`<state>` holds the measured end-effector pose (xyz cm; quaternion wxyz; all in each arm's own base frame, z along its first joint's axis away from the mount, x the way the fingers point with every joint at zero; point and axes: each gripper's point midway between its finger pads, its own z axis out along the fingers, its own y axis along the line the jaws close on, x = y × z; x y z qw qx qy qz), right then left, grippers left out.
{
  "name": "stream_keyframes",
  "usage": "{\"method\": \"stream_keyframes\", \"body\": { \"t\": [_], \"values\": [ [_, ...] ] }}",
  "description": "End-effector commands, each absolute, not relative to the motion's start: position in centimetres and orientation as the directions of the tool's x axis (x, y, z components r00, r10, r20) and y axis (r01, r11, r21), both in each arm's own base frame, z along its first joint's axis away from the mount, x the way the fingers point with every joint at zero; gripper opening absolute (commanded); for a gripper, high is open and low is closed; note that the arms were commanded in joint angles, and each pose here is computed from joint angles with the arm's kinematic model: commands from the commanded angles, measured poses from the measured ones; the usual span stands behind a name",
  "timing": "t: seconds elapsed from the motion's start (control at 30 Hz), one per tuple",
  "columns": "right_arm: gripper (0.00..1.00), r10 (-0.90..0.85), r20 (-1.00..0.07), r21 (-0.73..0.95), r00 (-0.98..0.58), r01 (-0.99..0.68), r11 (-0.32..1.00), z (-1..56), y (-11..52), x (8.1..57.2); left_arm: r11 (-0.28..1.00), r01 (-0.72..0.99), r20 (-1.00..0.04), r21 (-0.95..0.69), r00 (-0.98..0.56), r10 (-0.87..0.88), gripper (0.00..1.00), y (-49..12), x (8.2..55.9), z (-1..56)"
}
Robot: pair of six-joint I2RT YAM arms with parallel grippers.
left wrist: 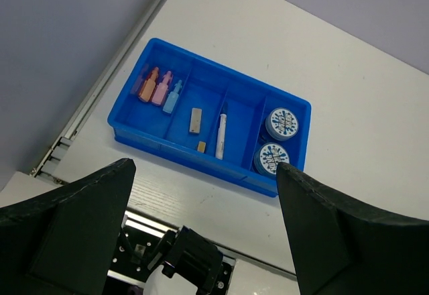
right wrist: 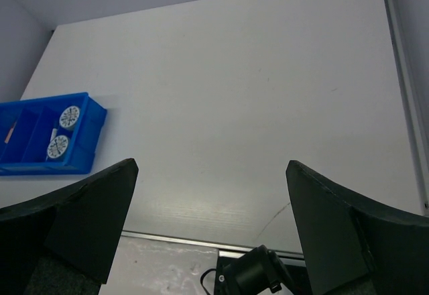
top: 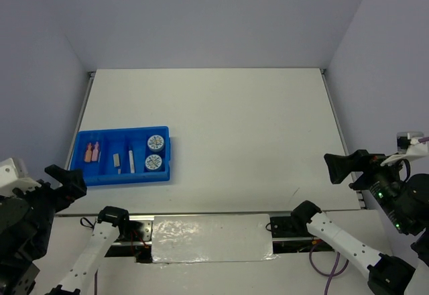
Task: Sort the stationery into containers
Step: Reset both arms
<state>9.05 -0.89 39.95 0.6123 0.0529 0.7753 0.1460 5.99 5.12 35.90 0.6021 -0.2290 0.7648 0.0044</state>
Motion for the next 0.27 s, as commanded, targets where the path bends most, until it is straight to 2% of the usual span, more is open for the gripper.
{"method": "stream_keyframes", "body": {
  "t": [0.0, 0.23],
  "values": [
    [1.00, 0.174, -0.923, 0.208, -0.343, -0.066, 0.976, 37.36, -0.86, 9.48, 0.905, -0.369, -0.926, -0.209, -0.224, -0.305, 0.99, 5.41, 6.23, 34.74],
    [1.00, 0.205, -0.926, 0.240, -0.316, -0.076, 0.968, 37.89, -0.45, 9.78, 0.892, -0.397, -0.918, -0.215, -0.230, -0.323, 0.99, 5.59, 6.61, 34.20]
  ]
}}
